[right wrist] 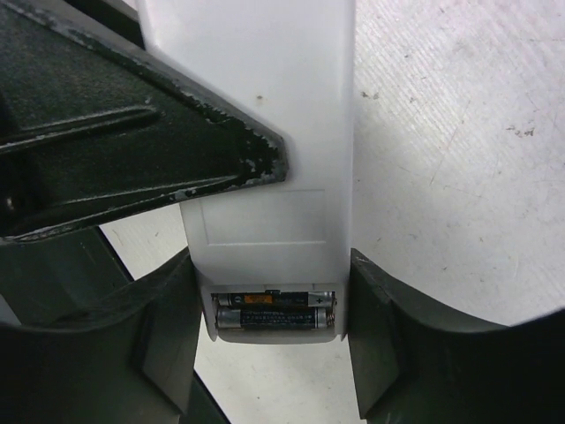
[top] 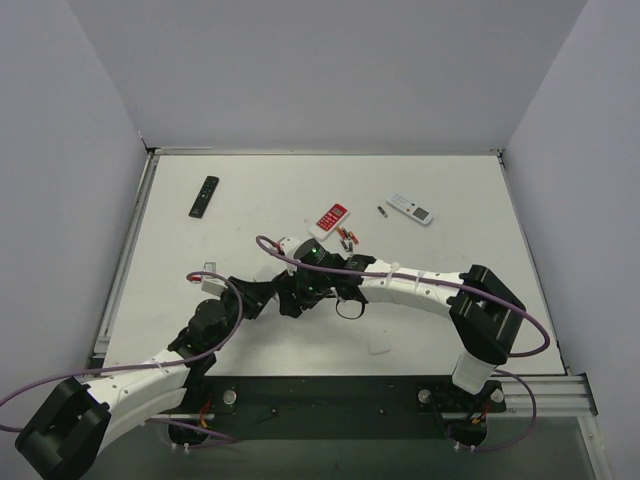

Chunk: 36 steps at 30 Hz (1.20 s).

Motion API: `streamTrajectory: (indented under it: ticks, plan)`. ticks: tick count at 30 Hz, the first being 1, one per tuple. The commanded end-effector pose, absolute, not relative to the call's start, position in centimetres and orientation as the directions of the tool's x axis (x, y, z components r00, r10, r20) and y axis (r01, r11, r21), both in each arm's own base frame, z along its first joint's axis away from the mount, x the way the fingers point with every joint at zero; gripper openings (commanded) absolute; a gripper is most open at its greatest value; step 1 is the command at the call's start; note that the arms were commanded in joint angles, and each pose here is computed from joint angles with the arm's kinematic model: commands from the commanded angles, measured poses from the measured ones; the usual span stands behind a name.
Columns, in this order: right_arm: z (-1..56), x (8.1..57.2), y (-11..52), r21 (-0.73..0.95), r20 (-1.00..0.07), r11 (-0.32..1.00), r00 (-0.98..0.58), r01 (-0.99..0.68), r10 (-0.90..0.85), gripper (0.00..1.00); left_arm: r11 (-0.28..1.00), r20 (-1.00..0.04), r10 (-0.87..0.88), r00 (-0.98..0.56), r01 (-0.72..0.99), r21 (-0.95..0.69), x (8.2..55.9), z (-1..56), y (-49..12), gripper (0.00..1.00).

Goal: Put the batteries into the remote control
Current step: Adjust the remote control.

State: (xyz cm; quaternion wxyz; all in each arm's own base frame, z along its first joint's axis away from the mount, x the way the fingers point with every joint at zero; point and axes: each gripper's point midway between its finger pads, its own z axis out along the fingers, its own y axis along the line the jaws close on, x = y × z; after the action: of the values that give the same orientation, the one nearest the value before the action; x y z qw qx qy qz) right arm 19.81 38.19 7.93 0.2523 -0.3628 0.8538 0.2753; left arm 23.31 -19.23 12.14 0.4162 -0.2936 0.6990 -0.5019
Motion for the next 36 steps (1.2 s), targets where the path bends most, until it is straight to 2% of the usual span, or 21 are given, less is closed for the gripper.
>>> streamTrajectory:
  ticks: [1,2,4,5,8,25,31,36]
  plan:
    - [9.2,20.1,38.4,0.257,-0.650,0.567,-0.574,-0.783,-0.498,0.41,0.320,-0.272,-0.832,-0.483,-0.018,-0.947,21.9,9.7,-18.2,0.00]
    - [9.2,20.1,38.4,0.245,-0.653,0.557,-0.560,-0.794,-0.510,0.32,0.321,-0.269,-0.830,-0.488,-0.023,-0.947,21.7,9.4,-18.2,0.00]
    - [9.5,20.1,38.3,0.230,-0.657,0.548,-0.543,-0.804,-0.522,0.24,0.312,-0.264,-0.832,-0.488,-0.019,-0.950,21.6,9.5,-18.1,0.00]
    - [9.6,20.1,38.3,0.219,-0.661,0.536,-0.528,-0.815,-0.533,0.19,0.312,-0.261,-0.831,-0.491,-0.023,-0.950,21.5,9.4,-18.1,0.02]
    - [10.1,19.9,38.4,0.205,-0.671,0.516,-0.503,-0.832,-0.544,0.14,0.316,-0.258,-0.825,-0.503,-0.033,-0.948,21.1,8.9,-18.0,0.16]
    - [12.1,20.5,39.2,0.141,-0.709,0.439,-0.400,-0.887,-0.581,0.10,0.340,-0.253,-0.787,-0.563,-0.052,-0.939,20.4,8.3,-18.8,0.52]
    - [12.5,20.1,39.8,0.147,-0.717,0.405,-0.379,-0.903,-0.585,0.10,0.337,-0.257,-0.783,-0.567,-0.039,-0.941,20.6,8.8,-19.1,0.52]
    - [12.3,19.6,40.1,0.151,-0.716,0.377,-0.365,-0.914,-0.596,0.10,0.326,-0.254,-0.779,-0.574,-0.025,-0.945,20.6,9.2,-19.5,0.43]
